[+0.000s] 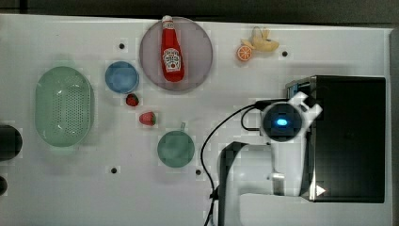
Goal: Flap open oven.
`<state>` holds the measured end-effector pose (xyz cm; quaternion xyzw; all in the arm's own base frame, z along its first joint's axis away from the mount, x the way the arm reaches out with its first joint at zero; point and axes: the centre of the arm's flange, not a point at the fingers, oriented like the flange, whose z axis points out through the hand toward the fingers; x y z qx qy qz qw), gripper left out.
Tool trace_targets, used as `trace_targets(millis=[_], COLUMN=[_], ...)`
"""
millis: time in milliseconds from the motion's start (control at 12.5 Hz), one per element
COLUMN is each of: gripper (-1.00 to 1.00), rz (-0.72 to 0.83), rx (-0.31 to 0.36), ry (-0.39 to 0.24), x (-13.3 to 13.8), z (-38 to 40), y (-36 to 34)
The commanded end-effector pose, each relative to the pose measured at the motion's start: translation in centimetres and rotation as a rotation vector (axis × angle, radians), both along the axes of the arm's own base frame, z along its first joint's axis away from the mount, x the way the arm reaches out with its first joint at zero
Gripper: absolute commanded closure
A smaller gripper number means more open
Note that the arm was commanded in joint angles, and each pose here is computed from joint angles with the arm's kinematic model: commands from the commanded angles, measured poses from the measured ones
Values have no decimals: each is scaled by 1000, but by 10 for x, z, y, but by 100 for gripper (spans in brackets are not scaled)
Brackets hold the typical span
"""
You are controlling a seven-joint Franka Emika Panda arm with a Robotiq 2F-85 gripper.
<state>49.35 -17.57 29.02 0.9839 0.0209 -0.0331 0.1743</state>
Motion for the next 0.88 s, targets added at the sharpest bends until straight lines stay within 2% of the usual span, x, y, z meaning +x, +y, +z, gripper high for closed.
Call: trace_targets(millis=[80, 480, 880], gripper=[65, 65, 65], rz=[-93, -41, -42], rx=[-55, -186, -317], ry=[-3, 13, -26], x=[4, 4, -3], z=[-41, -98, -156], y=[64, 115, 149])
